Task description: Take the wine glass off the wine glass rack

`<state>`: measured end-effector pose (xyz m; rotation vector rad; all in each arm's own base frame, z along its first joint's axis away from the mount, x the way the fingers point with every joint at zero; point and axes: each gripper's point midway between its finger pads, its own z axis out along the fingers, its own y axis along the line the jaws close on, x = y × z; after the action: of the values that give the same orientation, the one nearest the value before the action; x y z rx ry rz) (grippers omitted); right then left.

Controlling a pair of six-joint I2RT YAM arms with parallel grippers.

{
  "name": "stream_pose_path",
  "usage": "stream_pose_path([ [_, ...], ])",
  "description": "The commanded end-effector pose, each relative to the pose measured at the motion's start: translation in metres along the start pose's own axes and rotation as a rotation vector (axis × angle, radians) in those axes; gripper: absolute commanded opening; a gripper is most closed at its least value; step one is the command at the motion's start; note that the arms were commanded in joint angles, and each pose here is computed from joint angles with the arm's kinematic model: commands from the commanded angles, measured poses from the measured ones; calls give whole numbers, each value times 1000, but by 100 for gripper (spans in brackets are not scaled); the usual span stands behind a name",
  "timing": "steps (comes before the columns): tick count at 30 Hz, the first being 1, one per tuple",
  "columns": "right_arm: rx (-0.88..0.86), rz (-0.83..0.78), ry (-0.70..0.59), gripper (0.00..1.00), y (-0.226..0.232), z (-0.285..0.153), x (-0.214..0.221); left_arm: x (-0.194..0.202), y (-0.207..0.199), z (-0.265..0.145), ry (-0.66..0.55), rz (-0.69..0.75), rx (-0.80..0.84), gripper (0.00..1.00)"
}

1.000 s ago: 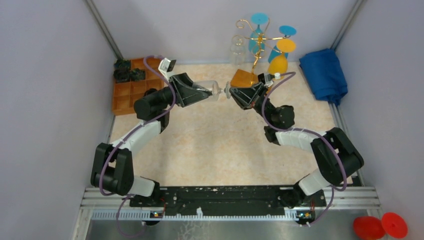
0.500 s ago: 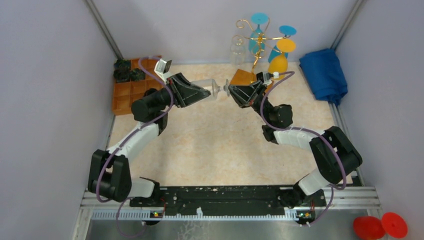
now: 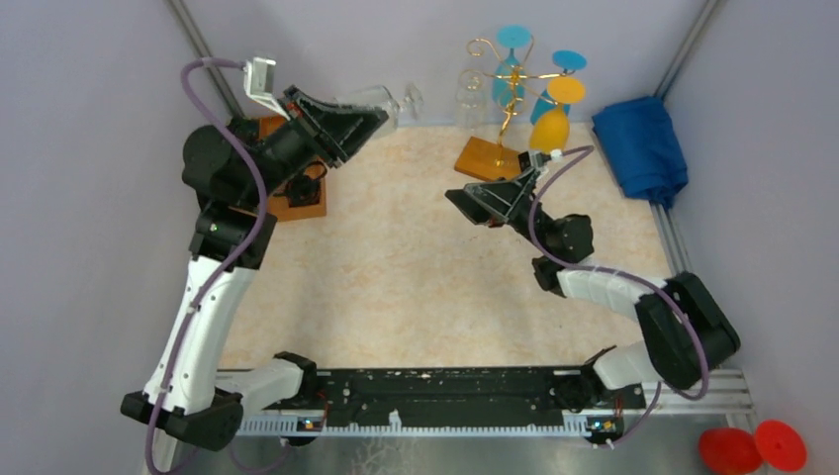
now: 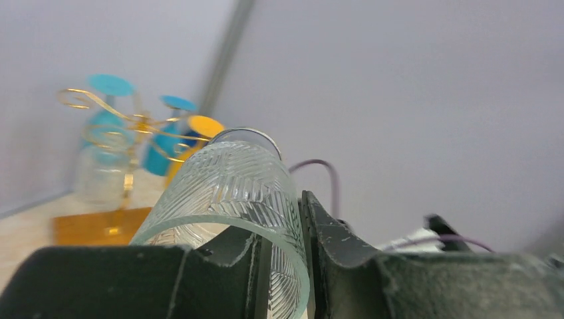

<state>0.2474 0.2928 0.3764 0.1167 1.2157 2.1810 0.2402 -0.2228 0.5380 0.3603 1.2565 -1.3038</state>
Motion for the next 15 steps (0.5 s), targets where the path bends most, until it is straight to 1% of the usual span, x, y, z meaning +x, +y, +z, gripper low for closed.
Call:
stream_pose_path([
  [1,22,-228,23,79,41,-4,-7,19,119,-17,174,90,-595,0],
  [2,82,-258,33,79,42,-3,-8,18,135,-19,205,117,-669,0],
  [3,147,-332,35,78,44,-2,-11,20,153,-20,241,139,-739,0],
  [4,232,-444,43,77,42,-2,-17,23,170,-22,280,155,-802,0],
  [6,362,-594,25,77,53,-7,-30,32,204,-26,367,185,-927,0],
  [7,403,-665,8,79,68,-7,-38,36,218,-28,415,194,-976,0],
  [9,497,-779,-12,86,84,-15,-50,56,244,-33,549,184,-1056,0],
  [10,552,-815,-13,91,87,-21,-55,60,256,-30,572,186,-1078,0],
  [11,602,-849,-16,94,90,-26,-60,71,266,-33,627,178,-1098,0],
  [12,661,-868,-6,95,88,-33,-63,79,273,-32,660,172,-1101,0],
  [15,729,-921,-17,92,88,-43,-72,105,297,-32,750,124,-1084,0],
])
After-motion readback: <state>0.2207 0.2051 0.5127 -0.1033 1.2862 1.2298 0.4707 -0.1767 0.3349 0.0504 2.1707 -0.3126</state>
